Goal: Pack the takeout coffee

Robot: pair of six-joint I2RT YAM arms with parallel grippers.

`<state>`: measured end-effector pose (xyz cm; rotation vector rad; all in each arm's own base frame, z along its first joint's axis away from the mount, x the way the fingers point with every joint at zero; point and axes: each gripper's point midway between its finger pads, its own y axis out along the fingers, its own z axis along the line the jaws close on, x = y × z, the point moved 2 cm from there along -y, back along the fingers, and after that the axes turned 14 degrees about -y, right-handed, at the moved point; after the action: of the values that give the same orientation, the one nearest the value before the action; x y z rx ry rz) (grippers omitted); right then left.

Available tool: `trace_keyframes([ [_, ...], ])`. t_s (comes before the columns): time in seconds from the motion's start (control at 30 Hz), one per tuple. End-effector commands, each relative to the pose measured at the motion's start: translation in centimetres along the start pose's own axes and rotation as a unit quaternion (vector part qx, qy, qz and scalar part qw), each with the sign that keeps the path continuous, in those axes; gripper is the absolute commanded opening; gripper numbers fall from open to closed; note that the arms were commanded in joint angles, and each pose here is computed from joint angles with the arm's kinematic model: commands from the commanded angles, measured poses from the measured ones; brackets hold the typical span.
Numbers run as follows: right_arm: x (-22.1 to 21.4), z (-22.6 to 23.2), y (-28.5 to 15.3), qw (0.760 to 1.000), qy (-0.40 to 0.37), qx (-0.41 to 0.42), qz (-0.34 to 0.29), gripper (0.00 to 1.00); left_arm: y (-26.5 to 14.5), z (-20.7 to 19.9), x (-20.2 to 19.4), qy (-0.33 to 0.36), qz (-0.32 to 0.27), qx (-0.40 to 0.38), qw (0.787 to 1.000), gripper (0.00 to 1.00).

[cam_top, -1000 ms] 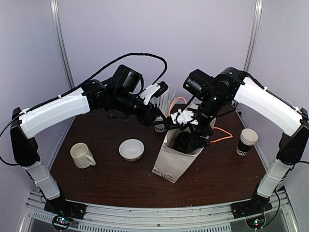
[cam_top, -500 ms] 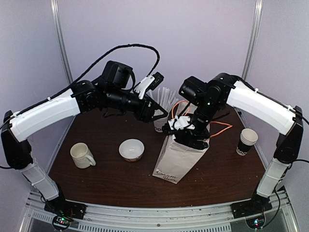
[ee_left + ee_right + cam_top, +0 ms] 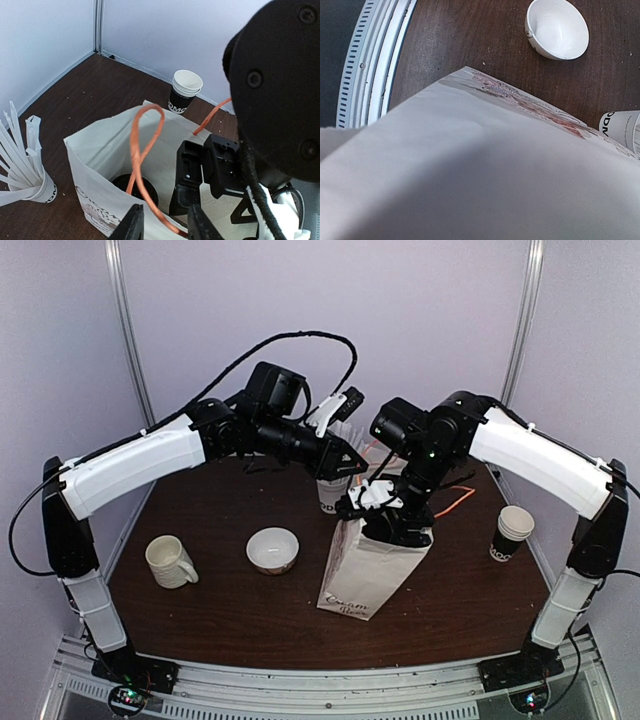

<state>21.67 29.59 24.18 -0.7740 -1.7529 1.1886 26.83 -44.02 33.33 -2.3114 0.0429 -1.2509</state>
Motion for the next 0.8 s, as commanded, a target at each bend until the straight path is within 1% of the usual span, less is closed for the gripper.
trace_keyframes([
  [0.0,-0.1,-0.5,-1.1,1.0,-0.009,-0.02,0.004,0.99,-0.3,-0.1,1.4,-0.01,-0.018,-0.011,1.0,0.18],
  [0.13,0.2,-0.9,-3.2,0.999,-0.015,-0.044,0.004,0.99,-0.6,0.4,1.5,-0.014,-0.027,0.002,1.0,0.02],
  [0.17,0.4,-1.2,-4.0,0.998,-0.017,-0.056,0.003,0.99,-0.8,0.6,1.6,-0.013,-0.032,0.008,0.999,0.0],
  [0.23,0.6,-1.7,-5.5,0.996,-0.023,-0.085,0.001,0.99,-1.4,0.8,1.9,-0.012,-0.045,0.018,0.999,0.0],
  [0.4,1.3,-3.5,-9.2,0.989,-0.023,-0.144,-0.007,0.99,-2.0,1.3,1.8,-0.02,-0.056,0.034,0.998,0.0],
  [0.6,0.7,-4.0,-11.5,0.985,-0.024,-0.168,-0.008,0.99,-3.3,1.8,1.4,-0.031,-0.072,0.056,0.995,0.0],
  [0.63,0.7,-4.1,-12.0,0.984,-0.023,-0.174,-0.013,0.99,-3.6,1.7,1.3,-0.031,-0.073,0.058,0.995,0.04],
  [0.67,0.7,-4.2,-12.7,0.983,-0.018,-0.18,-0.023,1.0,-4.1,1.5,1.3,-0.029,-0.075,0.056,0.995,0.14],
  [0.7,0.8,-4.3,-13.5,0.982,-0.013,-0.186,-0.036,0.99,-4.5,1.3,1.3,-0.026,-0.076,0.055,0.995,0.22],
  [0.77,1.2,-4.5,-15.2,0.977,-0.002,-0.2,-0.068,0.99,-5.6,0.8,1.7,-0.021,-0.082,0.055,0.995,0.35],
])
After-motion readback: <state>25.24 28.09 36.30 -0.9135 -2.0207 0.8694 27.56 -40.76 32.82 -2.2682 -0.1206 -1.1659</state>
